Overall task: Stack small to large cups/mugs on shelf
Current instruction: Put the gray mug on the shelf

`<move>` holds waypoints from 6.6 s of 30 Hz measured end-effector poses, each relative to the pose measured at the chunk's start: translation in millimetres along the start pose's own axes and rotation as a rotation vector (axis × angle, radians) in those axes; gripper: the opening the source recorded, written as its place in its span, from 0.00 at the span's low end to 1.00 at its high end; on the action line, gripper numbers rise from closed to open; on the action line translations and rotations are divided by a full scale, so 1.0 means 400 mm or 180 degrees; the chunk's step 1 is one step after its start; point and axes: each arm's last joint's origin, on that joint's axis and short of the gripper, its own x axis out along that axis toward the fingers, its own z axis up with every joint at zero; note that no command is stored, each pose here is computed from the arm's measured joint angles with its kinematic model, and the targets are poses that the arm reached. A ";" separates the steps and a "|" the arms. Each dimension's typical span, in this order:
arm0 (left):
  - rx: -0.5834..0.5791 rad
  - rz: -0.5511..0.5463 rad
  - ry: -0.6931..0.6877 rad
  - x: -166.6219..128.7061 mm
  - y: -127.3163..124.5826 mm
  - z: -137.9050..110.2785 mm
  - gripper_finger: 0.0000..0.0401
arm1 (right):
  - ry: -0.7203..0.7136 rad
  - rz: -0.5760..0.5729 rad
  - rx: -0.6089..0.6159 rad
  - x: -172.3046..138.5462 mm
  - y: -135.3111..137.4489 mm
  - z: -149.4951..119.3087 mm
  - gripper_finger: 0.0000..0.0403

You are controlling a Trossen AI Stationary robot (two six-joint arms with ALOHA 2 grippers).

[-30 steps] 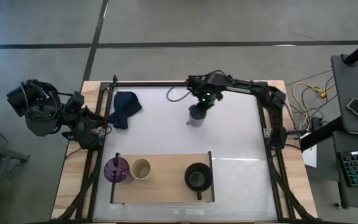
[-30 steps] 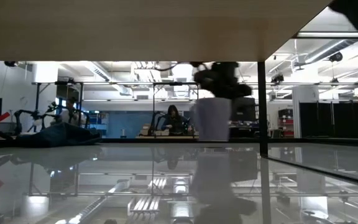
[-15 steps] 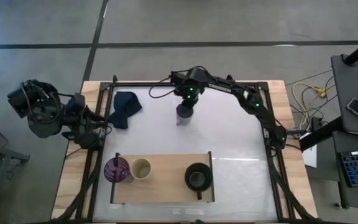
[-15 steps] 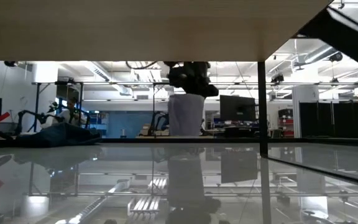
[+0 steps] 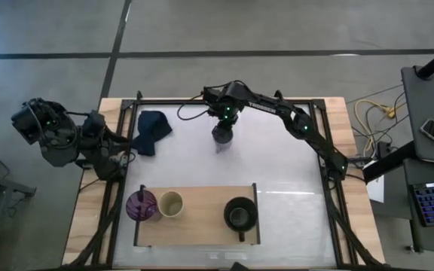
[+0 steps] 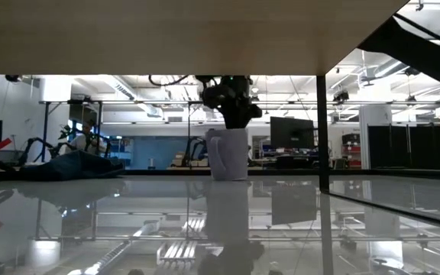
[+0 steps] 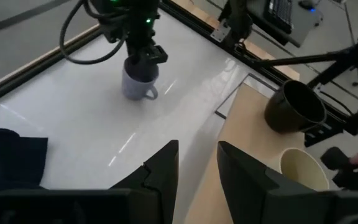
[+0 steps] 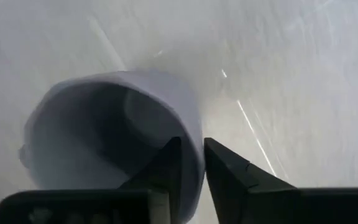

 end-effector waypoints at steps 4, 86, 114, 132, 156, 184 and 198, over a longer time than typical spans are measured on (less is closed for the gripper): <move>-0.0093 -0.0081 -0.0041 0.004 -0.018 0.004 0.24 | -0.0022 0.0003 -0.0046 -0.004 0.000 0.000 0.22; 0.0031 -0.0396 -0.0418 -0.079 0.127 0.033 0.24 | 0.0198 0.0275 0.1517 -0.164 0.116 -0.125 0.04; 0.0106 -0.0318 -0.0404 -0.086 0.164 0.026 0.24 | -0.0352 0.0956 0.1456 -0.330 0.550 -0.355 0.03; 0.0147 -0.0145 -0.0303 -0.051 0.092 0.019 0.24 | -0.0806 0.1114 0.0601 -0.345 0.617 -0.379 0.03; 0.0736 -0.0456 -0.0385 0.002 -0.076 0.049 0.05 | -0.0709 0.1261 0.0421 -0.338 0.604 -0.356 0.05; 0.1846 -0.0743 0.0834 0.287 -0.329 0.070 0.00 | -0.0818 0.1100 0.0250 -0.336 0.631 -0.384 0.05; 0.1877 -0.0921 0.0941 0.308 -0.355 0.069 0.00 | -0.0979 0.1137 0.0213 -0.339 0.632 -0.370 0.05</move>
